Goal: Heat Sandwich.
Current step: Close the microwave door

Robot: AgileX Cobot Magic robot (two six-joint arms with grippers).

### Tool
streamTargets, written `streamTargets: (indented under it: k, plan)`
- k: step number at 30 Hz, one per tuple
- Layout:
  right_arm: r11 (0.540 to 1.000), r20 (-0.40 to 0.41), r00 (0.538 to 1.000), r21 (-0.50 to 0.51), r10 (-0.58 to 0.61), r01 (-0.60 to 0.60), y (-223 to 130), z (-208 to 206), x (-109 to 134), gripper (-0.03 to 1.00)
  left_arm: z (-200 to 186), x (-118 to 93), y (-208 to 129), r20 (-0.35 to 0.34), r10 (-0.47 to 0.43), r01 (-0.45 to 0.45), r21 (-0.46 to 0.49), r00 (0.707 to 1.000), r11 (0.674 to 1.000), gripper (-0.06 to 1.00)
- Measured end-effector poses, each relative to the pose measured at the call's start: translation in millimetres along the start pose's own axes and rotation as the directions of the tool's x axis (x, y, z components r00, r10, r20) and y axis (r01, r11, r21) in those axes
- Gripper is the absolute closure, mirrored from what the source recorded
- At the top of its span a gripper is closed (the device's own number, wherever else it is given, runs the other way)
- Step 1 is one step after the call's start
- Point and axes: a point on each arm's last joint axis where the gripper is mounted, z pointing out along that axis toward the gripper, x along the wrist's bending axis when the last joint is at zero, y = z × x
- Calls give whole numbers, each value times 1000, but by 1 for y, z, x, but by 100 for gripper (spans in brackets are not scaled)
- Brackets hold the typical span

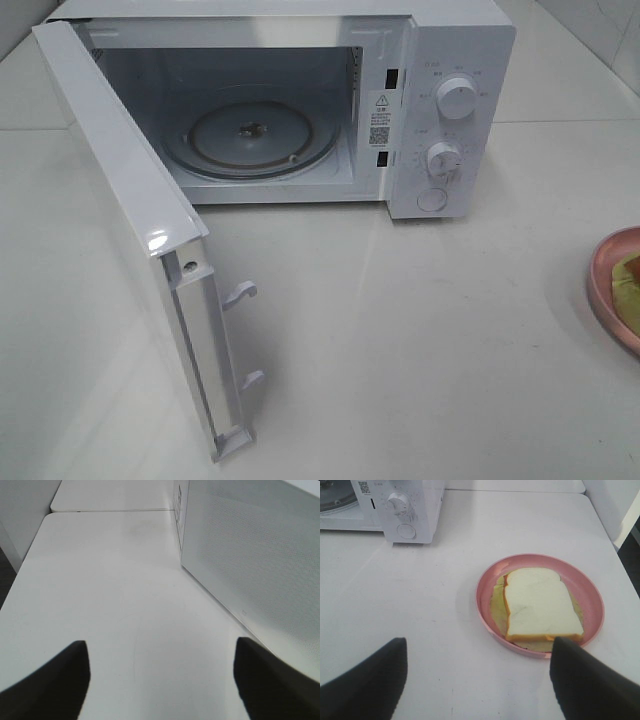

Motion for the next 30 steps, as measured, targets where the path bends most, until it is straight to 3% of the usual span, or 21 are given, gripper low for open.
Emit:
streamTargets:
  k: [3,4,5,7,8,9,14,30]
  plan:
    - [1000,0,1000,0,0,0,0,0,0,21,9,1,6,-2,-3,3,11,1000,1000,39]
    - [1000,0,1000,0,0,0,0,0,0,21,9,1,6,-2,-3,3,11,1000,1000,39]
    - [1000,0,1000,0,0,0,0,0,0,21,17,2,10,-4,-6,6,15,1000,1000,50]
    - [1000,0,1000,0,0,0,0,0,0,21,26,2,13,-6,-9,9,25,1000,1000,60]
    - [1000,0,1000,0,0,0,0,0,0,21,34,3,14,-8,-11,12,41,1000,999,71]
    - [1000,0,1000,0,0,0,0,0,0,21,34,3,14,-8,-11,12,41,1000,999,71]
    - [1000,2,1000,0,0,0,0,0,0,21,57,5,17,-15,-17,18,59,1000,998,90]
    - [1000,4,1000,0,-1,1,0,0,0,21,127,14,4,-60,-29,23,-102,998,995,94]
